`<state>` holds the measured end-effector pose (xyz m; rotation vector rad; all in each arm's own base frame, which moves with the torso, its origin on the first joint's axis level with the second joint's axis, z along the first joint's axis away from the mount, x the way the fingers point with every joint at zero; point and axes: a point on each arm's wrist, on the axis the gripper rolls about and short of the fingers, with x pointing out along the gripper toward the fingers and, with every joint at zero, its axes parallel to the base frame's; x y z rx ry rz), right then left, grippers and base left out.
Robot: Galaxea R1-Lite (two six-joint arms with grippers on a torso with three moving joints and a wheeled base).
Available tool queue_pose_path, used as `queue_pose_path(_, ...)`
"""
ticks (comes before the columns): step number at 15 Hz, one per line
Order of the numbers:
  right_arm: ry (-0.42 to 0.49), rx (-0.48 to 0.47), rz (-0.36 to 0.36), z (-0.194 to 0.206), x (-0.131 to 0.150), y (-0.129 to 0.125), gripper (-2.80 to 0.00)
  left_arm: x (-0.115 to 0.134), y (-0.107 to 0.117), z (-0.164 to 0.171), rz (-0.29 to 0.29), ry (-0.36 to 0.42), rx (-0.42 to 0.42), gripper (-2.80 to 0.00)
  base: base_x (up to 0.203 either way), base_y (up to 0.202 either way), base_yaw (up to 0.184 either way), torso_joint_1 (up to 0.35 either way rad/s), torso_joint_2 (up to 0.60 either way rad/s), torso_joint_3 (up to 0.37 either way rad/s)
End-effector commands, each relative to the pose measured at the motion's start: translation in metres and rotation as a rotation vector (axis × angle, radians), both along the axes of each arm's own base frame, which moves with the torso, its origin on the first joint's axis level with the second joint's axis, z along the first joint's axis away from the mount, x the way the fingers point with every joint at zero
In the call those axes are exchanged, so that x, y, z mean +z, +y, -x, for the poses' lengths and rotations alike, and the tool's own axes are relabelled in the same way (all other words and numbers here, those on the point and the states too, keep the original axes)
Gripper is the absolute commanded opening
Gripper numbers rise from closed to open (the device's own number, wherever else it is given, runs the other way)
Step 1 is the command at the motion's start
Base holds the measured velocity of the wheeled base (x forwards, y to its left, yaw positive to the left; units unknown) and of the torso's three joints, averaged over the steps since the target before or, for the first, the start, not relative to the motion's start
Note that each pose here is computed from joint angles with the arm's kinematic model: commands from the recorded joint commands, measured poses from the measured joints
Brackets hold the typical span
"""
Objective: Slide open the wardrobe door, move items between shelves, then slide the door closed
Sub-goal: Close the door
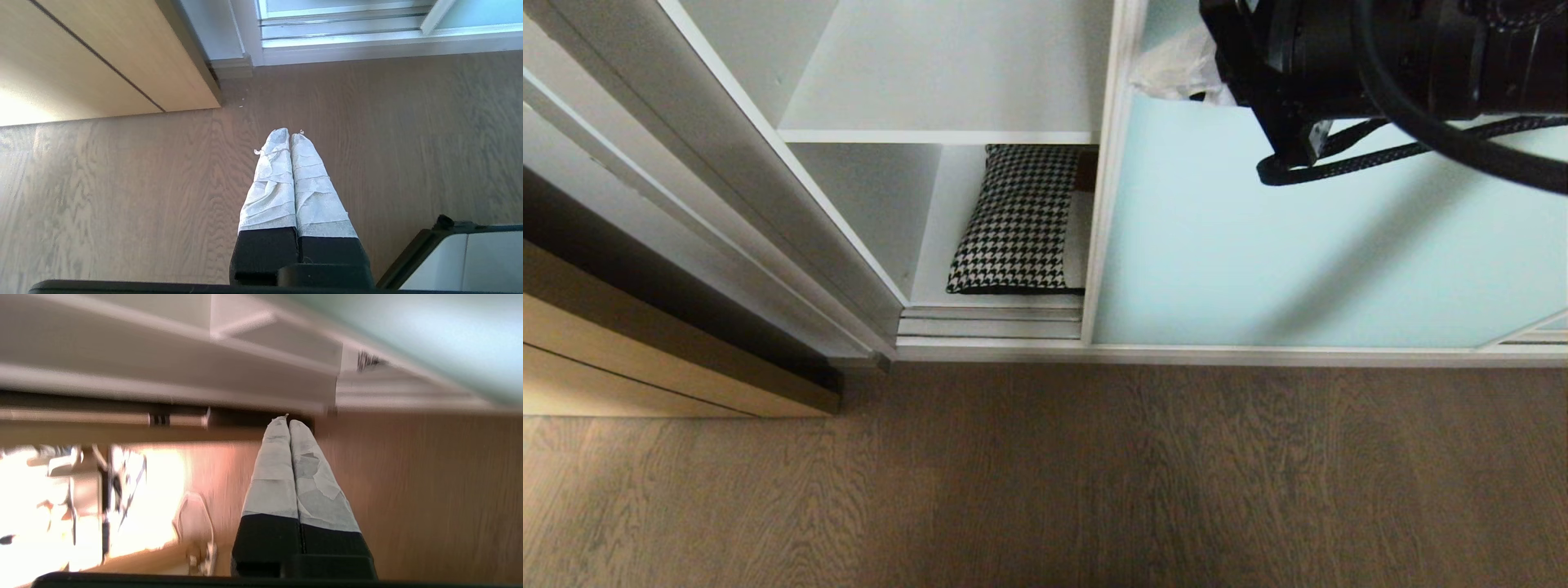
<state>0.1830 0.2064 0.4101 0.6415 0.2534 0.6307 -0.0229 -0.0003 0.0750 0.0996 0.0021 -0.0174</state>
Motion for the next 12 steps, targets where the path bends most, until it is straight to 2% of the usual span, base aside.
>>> queue_pose_path(1,0.013,0.034,0.021,0.015,-0.004,-0.002,-2.80,0.000,0.000,0.000,0.000,0.003,-0.001,-2.80,0.000,0.000,0.000,0.000,0.00,0.000)
queue_pose_path(4,-0.039,0.012,0.035,0.041,0.002,-0.034,-2.80,0.000,0.000,0.000,0.000,0.003,-0.001,-2.80,0.000,0.000,0.000,0.000,0.00,0.000)
queue_pose_path(5,-0.079,-0.039,0.057,0.049,0.005,-0.048,-2.80,0.000,0.000,0.000,0.000,0.003,-0.001,-2.80,0.000,0.000,0.000,0.000,0.00,0.000)
queue_pose_path(8,-0.189,-0.322,0.197,0.065,0.010,-0.088,-2.80,0.000,0.000,0.000,0.000,0.003,-0.001,-2.80,0.000,0.000,0.000,0.000,0.00,0.000)
queue_pose_path(12,-0.234,-0.753,0.336,0.060,0.018,-0.154,-2.80,0.000,0.000,0.000,0.000,0.003,-0.001,-2.80,0.000,0.000,0.000,0.000,0.00,0.000)
